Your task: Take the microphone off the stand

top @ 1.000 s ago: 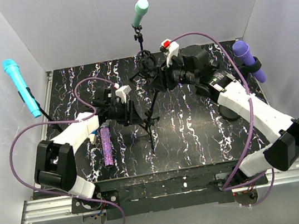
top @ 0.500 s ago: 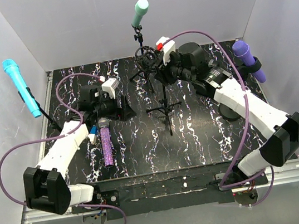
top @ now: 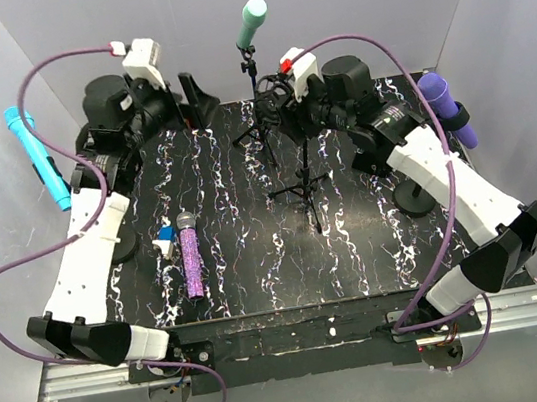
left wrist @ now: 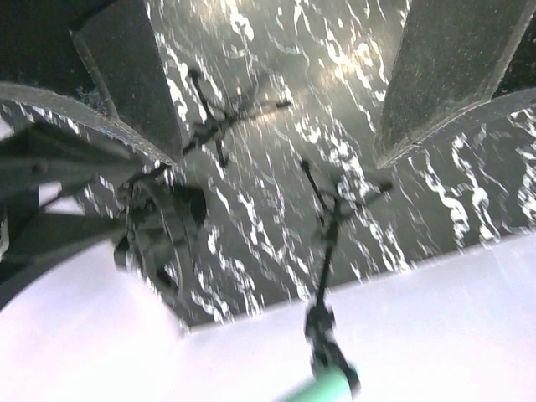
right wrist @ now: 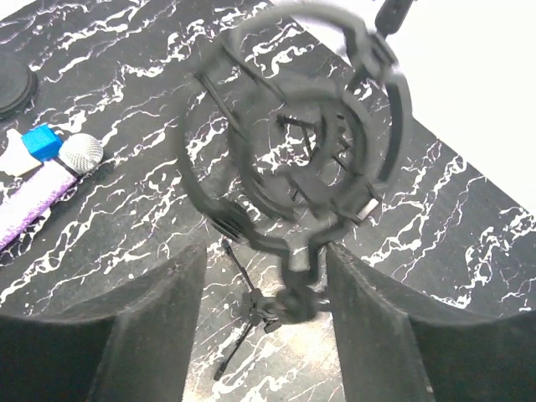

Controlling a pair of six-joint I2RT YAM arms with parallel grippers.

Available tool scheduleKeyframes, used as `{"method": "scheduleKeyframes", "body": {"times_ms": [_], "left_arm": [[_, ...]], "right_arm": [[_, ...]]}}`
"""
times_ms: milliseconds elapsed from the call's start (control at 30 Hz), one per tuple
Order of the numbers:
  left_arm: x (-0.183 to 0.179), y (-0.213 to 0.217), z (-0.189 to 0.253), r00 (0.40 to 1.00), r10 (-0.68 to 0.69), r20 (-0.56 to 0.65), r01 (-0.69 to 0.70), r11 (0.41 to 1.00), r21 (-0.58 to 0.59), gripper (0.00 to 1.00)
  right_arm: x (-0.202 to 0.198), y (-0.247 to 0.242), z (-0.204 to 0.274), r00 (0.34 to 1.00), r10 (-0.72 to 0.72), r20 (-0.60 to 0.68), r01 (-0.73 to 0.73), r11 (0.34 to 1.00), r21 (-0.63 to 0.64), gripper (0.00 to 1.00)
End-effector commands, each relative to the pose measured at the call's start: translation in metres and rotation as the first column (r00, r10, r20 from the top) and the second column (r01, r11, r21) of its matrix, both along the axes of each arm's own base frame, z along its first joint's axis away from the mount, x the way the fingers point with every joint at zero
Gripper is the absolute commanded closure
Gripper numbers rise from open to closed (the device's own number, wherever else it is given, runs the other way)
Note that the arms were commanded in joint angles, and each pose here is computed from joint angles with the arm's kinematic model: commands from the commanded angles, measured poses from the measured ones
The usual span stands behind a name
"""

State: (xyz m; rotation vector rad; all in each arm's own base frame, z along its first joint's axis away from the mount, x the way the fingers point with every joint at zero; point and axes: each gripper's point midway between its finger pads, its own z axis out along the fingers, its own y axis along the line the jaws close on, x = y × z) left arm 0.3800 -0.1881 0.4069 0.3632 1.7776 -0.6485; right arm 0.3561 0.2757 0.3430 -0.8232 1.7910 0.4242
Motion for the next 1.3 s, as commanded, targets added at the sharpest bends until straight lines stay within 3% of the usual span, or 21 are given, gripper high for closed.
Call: {"method": "scheduleKeyframes", "body": {"times_ms": [0,100,267,500,600,800,933,1067,1133,1267], "left_arm": [[0.017,0.027,0.074,0.965,0.198,0.171,-0.185,0.979,-0.088,0.02],[0.027,0.047,0.127,0.901,0.333,0.278,-0.289,0.938,-0.190,0.02],[0.036,0.074,0.185,0.796,0.511,0.324,-0.393,0.844,-0.364,0.02],[0.062,0.119,0.225,0.714,0.659,0.239,-0.450,0.692,-0.564,0.02],[0.079,0.132,0.219,0.743,0.652,0.154,-0.437,0.646,-0.625,0.02],[0.104,0.120,0.198,0.905,0.425,-0.036,-0.298,0.568,-0.767,0.02],[0.122,0.127,0.195,0.915,0.371,-0.159,-0.317,0.416,-0.852,0.02],[0.131,0.126,0.195,0.920,0.357,-0.163,-0.309,0.400,-0.863,0.02],[0.130,0.124,0.196,0.925,0.325,-0.197,-0.314,0.361,-0.878,0.02],[0.133,0.121,0.191,0.930,0.309,-0.198,-0.310,0.376,-0.873,0.02]], "right_arm": [[-0.012,-0.007,0.030,1.000,0.014,-0.004,-0.014,0.999,0.040,0.29],[-0.017,-0.010,0.032,0.999,0.016,-0.050,-0.013,0.998,0.055,0.24],[-0.024,-0.016,0.034,0.996,0.009,-0.093,0.000,0.996,0.088,0.22],[-0.033,-0.006,0.029,0.992,0.032,-0.119,-0.006,0.977,0.213,0.22],[-0.035,0.001,0.031,0.989,0.055,-0.137,-0.018,0.966,0.258,0.22],[-0.033,0.007,0.040,0.990,0.073,-0.122,-0.036,0.961,0.275,0.22],[-0.028,0.008,0.036,0.988,0.062,-0.142,-0.021,0.962,0.274,0.22],[-0.029,0.008,0.038,0.988,0.059,-0.142,-0.017,0.960,0.281,0.22],[-0.027,0.008,0.037,0.989,0.056,-0.136,-0.016,0.960,0.278,0.22],[-0.023,0.009,0.039,0.990,0.051,-0.128,-0.014,0.961,0.276,0.22]]}}
